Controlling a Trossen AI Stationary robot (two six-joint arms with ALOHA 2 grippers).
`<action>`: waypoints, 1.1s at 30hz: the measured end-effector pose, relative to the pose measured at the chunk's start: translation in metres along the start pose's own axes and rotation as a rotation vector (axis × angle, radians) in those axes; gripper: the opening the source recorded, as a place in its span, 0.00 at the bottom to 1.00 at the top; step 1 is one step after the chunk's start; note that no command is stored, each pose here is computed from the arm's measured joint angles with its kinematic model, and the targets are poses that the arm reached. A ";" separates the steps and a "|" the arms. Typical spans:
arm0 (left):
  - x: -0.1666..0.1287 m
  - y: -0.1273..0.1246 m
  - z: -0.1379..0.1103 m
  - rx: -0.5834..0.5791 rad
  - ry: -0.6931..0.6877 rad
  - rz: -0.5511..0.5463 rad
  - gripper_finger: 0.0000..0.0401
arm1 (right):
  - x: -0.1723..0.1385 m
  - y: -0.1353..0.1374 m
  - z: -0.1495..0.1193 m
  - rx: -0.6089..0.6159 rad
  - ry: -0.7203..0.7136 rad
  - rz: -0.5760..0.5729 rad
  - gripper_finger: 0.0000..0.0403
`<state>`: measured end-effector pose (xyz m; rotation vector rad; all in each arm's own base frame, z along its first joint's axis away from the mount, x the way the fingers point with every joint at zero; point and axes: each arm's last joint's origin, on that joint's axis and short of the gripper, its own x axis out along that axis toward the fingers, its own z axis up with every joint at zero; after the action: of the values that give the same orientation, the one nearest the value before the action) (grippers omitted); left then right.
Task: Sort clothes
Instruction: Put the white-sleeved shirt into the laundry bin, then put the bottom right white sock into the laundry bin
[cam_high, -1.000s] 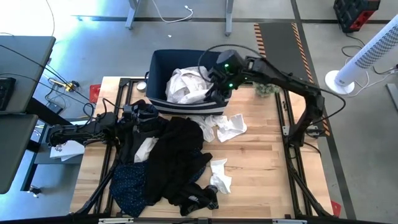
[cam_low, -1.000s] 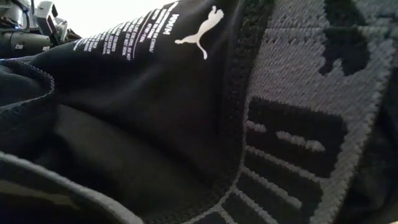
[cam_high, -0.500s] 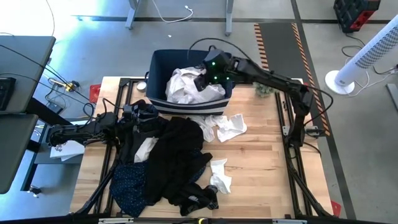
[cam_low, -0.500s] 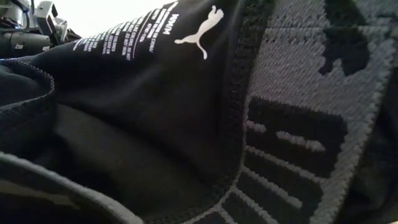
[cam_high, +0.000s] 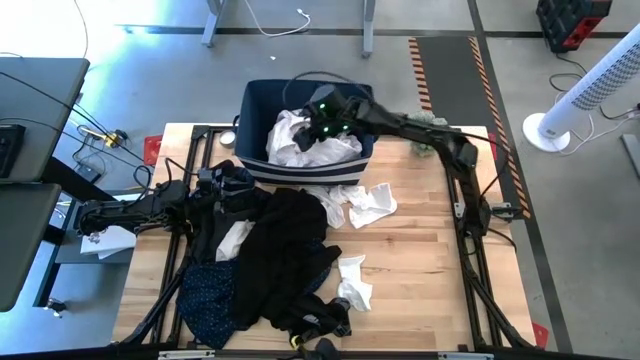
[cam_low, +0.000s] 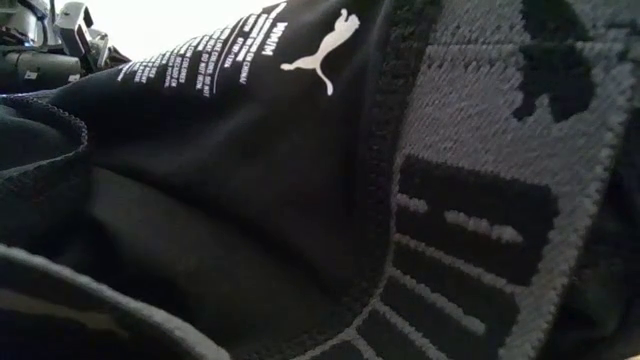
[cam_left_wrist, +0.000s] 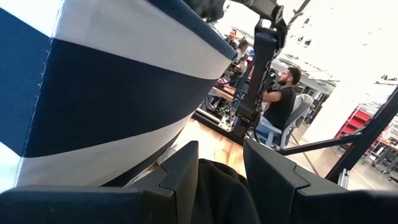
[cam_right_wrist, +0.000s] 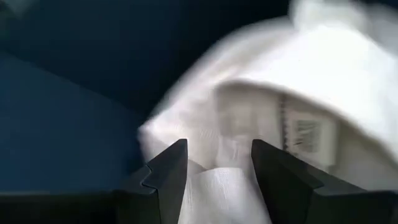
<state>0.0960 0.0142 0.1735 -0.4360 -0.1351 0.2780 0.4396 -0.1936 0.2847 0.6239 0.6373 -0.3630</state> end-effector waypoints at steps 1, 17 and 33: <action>0.000 0.000 0.000 0.000 0.000 0.000 0.32 | 0.008 -0.005 -0.005 0.006 0.025 -0.052 0.44; 0.000 0.000 0.000 0.000 0.000 0.000 0.32 | -0.083 0.008 0.005 -0.127 -0.057 -0.393 0.44; 0.000 0.000 0.000 0.000 0.000 0.000 0.32 | -0.212 0.128 -0.125 -0.546 0.366 0.179 0.44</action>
<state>0.0960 0.0142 0.1735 -0.4360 -0.1352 0.2781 0.2890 0.0095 0.3972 0.2161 0.9771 0.1026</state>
